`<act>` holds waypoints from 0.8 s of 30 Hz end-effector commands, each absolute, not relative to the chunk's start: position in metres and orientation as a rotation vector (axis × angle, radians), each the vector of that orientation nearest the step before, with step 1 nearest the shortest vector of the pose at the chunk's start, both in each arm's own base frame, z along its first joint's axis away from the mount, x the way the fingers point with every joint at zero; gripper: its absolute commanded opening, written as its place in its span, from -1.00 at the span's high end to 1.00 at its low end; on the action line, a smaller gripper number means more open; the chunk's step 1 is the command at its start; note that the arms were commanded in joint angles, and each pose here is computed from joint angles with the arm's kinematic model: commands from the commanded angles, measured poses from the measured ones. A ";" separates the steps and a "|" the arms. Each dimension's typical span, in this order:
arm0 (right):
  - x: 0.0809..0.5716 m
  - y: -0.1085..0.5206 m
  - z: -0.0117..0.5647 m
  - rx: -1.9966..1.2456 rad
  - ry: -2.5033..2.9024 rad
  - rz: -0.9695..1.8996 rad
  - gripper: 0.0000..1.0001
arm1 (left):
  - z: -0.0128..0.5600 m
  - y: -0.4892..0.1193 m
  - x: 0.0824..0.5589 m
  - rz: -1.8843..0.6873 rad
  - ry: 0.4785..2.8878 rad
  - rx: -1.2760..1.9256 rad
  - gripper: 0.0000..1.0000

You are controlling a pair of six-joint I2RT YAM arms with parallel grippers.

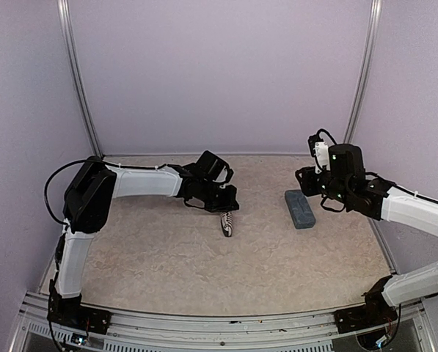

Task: Organize the sunglasses
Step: Adjust the case with sunglasses at the center of the board.

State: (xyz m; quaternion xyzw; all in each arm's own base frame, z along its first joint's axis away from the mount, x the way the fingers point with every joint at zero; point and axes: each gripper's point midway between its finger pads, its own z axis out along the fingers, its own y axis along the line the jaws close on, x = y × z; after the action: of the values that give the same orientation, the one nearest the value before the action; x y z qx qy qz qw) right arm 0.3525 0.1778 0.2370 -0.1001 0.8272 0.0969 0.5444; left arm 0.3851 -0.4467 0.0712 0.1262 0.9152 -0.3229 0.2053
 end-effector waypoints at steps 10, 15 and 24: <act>0.360 0.159 0.244 -0.179 1.915 0.135 -0.01 | 0.052 -0.386 0.383 -0.646 2.622 0.299 1.00; 0.362 0.159 0.245 -0.177 1.920 0.128 -0.14 | 0.055 -0.378 0.379 -0.640 2.614 0.308 1.00; 0.366 0.151 0.242 -0.167 1.942 0.094 -0.50 | 0.094 -0.374 0.385 -0.721 2.527 0.299 1.00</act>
State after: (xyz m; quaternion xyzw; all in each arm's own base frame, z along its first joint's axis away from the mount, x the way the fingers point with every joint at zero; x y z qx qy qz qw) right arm 0.3599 0.1598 0.2331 -0.0810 0.8273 0.0542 0.5532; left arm 0.3771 -0.3802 0.0574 0.1074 0.9394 -0.2459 0.2133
